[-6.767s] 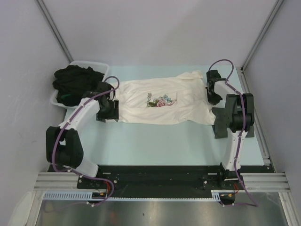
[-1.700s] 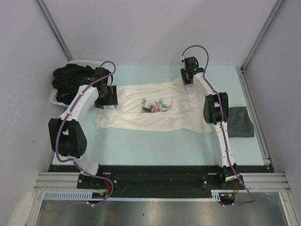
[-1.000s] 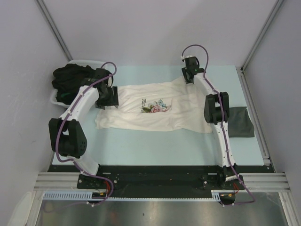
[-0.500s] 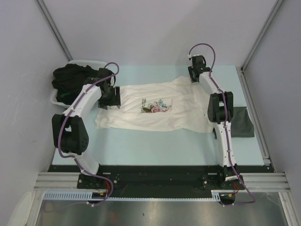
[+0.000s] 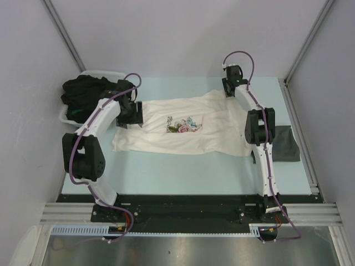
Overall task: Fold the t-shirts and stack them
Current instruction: Grap the side of the flattened tshirt furthest away from the robot with both arms
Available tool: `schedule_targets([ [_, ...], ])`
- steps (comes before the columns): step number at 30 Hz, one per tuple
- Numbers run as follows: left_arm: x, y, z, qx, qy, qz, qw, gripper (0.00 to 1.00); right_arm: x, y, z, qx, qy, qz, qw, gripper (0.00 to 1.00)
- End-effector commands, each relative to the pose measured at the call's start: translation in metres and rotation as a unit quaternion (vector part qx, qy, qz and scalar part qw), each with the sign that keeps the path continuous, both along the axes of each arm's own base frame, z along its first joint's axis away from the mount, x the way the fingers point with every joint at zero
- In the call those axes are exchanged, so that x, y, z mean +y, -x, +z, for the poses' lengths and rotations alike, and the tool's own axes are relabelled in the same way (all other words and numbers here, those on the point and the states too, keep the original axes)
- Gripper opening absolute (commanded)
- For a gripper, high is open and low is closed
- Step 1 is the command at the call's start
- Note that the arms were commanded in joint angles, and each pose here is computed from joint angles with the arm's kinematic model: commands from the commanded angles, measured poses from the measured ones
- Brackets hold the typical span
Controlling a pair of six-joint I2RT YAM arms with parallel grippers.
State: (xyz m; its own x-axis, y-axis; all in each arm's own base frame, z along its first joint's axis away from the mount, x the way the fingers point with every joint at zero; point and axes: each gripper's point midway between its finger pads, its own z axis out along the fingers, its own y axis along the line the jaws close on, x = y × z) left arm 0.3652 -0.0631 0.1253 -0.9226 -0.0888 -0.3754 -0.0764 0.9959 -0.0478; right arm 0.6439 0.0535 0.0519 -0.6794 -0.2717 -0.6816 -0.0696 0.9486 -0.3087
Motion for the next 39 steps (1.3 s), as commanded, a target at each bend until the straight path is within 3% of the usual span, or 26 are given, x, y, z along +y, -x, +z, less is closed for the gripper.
schedule_targets([
  [1, -0.008, -0.013, 0.012, -0.024, 0.011, -0.008, 1.000, 0.72, -0.023, -0.009, 0.044, -0.048, -0.003, -0.038, 0.998, 0.50],
  [25, -0.015, -0.016, 0.014, -0.022, 0.007, -0.008, 1.000, 0.73, 0.004, -0.012, 0.003, -0.022, -0.122, -0.022, 0.992, 0.51],
  [28, -0.016, -0.015, 0.014, -0.019, 0.006, -0.007, 1.000, 0.73, 0.005, -0.014, 0.004, -0.027, -0.123, -0.020, 0.992, 0.35],
  [29, -0.015, -0.014, 0.015, -0.021, 0.004, -0.005, 1.000, 0.73, 0.005, -0.015, 0.005, -0.029, -0.123, -0.022, 0.992, 0.20],
  [31, -0.015, -0.013, 0.015, -0.021, 0.005, -0.006, 1.000, 0.73, 0.000, -0.016, 0.005, -0.034, -0.117, -0.034, 0.992, 0.00],
  [39, -0.008, -0.022, 0.016, -0.040, -0.019, 0.010, 0.999, 0.73, 0.000, -0.017, 0.032, -0.052, -0.123, -0.036, 0.990, 0.00],
])
